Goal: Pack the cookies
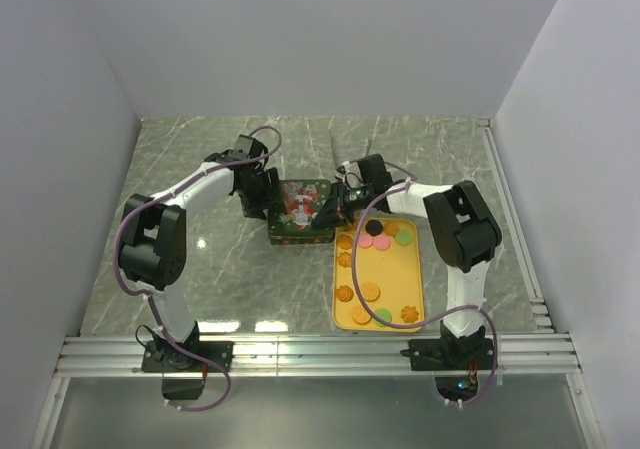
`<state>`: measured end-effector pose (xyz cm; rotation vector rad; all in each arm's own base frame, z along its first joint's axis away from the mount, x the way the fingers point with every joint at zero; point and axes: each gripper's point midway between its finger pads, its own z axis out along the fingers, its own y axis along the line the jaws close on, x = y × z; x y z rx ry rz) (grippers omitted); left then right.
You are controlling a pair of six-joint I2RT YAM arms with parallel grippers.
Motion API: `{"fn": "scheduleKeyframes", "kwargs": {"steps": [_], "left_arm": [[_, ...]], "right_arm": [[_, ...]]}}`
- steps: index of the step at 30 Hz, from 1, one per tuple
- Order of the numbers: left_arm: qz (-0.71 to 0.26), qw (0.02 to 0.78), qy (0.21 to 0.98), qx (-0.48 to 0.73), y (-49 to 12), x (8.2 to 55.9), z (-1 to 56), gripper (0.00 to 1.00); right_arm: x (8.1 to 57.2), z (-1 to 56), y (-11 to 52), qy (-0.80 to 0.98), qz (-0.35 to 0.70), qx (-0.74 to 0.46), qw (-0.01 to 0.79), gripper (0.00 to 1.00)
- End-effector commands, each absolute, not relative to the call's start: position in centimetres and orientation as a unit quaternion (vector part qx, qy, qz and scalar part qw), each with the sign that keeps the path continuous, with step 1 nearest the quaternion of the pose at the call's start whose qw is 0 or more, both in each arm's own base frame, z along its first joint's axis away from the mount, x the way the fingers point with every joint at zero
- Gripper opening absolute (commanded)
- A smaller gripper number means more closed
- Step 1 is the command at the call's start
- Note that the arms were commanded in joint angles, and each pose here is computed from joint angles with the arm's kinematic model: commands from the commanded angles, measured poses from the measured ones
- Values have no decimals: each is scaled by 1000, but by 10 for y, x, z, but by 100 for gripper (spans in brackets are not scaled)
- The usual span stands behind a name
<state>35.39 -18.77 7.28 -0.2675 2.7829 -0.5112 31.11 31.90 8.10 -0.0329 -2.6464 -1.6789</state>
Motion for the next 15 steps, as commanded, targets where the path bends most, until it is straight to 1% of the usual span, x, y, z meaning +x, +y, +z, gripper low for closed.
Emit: {"fn": "scheduleKeyframes", "kwargs": {"steps": [1, 3, 4, 5, 6, 7, 8, 10, 15], "left_arm": [[-159, 161, 970, -88, -182, 353, 81, 66], [-160, 173, 968, -85, -182, 357, 88, 66], [-161, 178, 967, -84, -182, 359, 91, 66], [-166, 189, 965, -82, -183, 362, 98, 66], [-171, 196, 962, -80, -184, 364, 103, 67], [-171, 203, 961, -80, -184, 366, 106, 67], [-174, 211, 959, -79, -184, 368, 112, 68], [-180, 227, 954, -80, -186, 374, 122, 69], [-207, 304, 922, -120, -191, 393, 170, 72]], "right_arm": [[322, 114, 318, -857, -510, 27, -71, 34], [322, 132, 317, -859, -504, 37, -85, 45], [323, 147, 316, -857, -502, 51, -110, 54], [321, 154, 313, -860, -495, 52, -113, 58], [322, 176, 312, -853, -498, 63, -140, 62], [326, 183, 308, -855, -488, 68, -163, 72], [325, 190, 305, -857, -481, 68, -171, 75], [330, 219, 300, -851, -471, 81, -218, 78], [341, 270, 292, -840, -454, 79, -287, 83]]}}
